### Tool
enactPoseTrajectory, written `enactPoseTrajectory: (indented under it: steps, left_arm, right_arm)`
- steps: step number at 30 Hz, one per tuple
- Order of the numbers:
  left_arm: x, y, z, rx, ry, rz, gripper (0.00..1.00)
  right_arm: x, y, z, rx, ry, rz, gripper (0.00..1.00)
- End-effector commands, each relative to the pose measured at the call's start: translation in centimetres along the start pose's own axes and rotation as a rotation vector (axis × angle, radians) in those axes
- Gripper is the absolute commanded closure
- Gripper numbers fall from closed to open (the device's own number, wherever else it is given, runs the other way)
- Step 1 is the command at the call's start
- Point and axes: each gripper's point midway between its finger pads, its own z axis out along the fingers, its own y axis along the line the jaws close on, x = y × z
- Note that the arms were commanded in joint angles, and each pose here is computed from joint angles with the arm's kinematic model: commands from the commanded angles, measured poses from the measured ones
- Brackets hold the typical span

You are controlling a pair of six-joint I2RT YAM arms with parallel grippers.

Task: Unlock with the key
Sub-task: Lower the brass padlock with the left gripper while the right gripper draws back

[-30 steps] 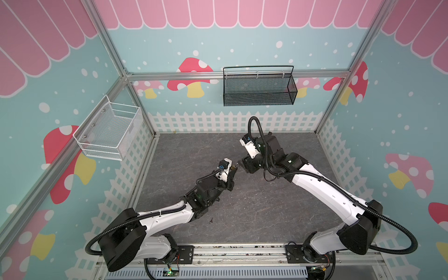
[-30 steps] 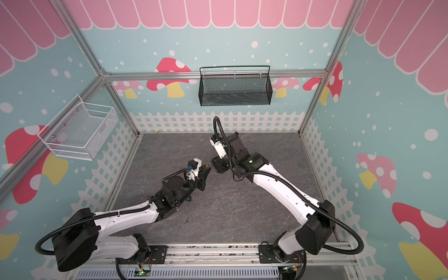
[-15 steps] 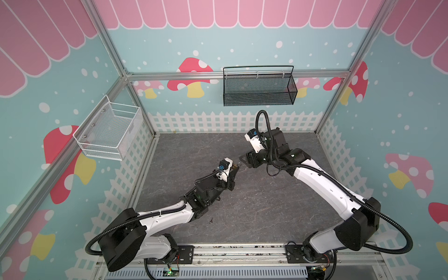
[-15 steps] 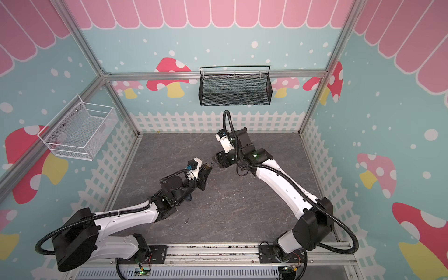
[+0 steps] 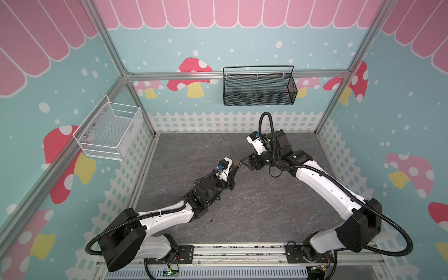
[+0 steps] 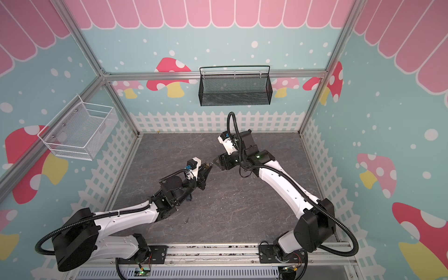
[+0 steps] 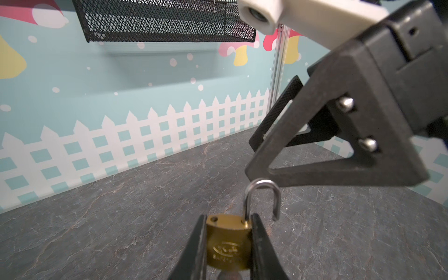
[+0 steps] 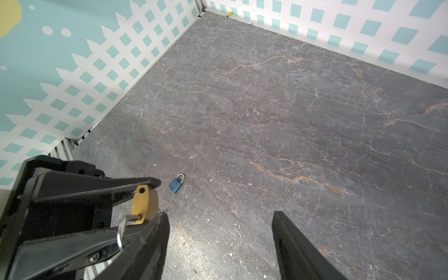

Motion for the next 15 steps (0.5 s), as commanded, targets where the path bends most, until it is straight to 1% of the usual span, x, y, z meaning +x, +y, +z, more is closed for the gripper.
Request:
enactPoseTrajectory:
  steps: [1,4,5,6,9,11,15]
  left_arm:
    - [-1.3,0.7,0.2,-0.051,-0.03,-0.012,1.0]
    - [-1.0,1.6,0.4,-0.091,0.0,-0.048,1.0]
    - [-0.6,2.0,0.5,-0.109,0.031,-0.065,1.0]
    - [-0.2,2.3,0.7,-0.119,0.061,-0.077,1.0]
    - [1.0,3.9,0.4,-0.218,0.147,-0.1,1.0]
    - [2.1,5.0,0.1,-0.262,0.225,-0.14,1.0]
    - [5.1,7.5,-1.2,-0.365,0.451,-0.254,1.0]
  right_arm:
    - [-0.8,0.8,-1.5,-0.018,-0.044,-0.018,0.29]
    - [-0.7,-0.1,-1.9,0.038,-0.054,-0.003,0.29]
    - [-0.7,-0.2,-1.9,0.047,-0.058,0.004,0.29]
    - [-0.7,-0.2,-1.9,0.045,-0.062,0.009,0.28]
    - [-0.4,0.1,-1.7,0.023,-0.066,0.024,0.27]
    - [0.1,-0.2,-1.4,0.04,-0.058,0.034,0.27]
    - [2.0,-0.4,-0.2,0.068,-0.014,0.046,0.27]
